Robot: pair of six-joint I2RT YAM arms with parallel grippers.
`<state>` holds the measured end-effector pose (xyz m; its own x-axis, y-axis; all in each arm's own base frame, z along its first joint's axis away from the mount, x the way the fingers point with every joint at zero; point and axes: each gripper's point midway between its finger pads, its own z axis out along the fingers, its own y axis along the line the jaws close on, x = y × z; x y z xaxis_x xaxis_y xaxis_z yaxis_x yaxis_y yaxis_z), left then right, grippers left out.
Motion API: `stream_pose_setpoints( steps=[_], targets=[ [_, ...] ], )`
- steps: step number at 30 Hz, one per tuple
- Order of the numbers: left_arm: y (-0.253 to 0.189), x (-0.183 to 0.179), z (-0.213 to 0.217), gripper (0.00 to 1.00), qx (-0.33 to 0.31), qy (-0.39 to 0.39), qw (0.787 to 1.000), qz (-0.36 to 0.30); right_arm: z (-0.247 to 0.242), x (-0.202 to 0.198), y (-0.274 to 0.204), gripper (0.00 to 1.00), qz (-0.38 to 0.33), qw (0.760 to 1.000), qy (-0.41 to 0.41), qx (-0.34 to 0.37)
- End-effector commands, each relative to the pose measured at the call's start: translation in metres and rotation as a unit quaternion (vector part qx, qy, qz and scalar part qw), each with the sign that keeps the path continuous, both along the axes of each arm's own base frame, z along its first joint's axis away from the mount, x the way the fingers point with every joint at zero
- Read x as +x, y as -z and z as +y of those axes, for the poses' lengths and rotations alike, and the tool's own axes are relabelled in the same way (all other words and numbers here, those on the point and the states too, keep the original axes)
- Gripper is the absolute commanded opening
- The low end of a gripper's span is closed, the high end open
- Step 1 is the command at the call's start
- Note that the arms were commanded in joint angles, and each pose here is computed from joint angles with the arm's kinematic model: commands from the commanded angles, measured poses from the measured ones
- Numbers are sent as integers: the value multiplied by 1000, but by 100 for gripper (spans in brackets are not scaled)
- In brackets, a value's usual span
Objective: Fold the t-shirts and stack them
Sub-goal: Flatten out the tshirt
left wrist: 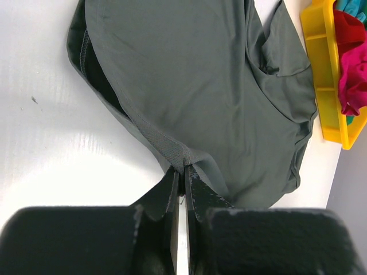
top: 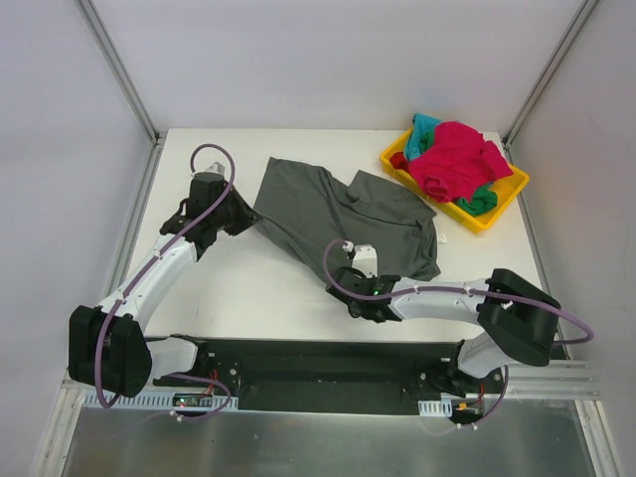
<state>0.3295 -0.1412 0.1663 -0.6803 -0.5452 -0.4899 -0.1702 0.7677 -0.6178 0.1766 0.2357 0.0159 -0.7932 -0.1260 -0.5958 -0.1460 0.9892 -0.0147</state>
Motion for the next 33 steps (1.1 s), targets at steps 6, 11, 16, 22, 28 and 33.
stream_pose_setpoints(
  steps=[6, 11, 16, 22, 28, 33],
  targets=[
    [-14, 15, 23, 0, 43, -40, 998, -33, -50, -22, 1, 2, 31, 997, 45, -51],
    [-22, 23, 65, 0, 94, -106, 990, -28, -92, -38, -13, 1, 37, 995, 63, -67],
    [-23, 19, 97, 0, 111, -156, 981, -28, -129, -50, -16, 1, 41, 991, 117, -54],
    [-21, 9, 122, 0, 138, -192, 971, -21, -154, -46, -30, 2, 15, 986, 164, 2],
    [-39, 12, 102, 0, 99, -150, 983, -38, -137, -19, -91, 1, -68, 992, 89, 51],
    [-100, 14, 87, 0, 62, -123, 984, -110, -142, 14, -195, 1, -193, 977, 70, 51]
  ],
)
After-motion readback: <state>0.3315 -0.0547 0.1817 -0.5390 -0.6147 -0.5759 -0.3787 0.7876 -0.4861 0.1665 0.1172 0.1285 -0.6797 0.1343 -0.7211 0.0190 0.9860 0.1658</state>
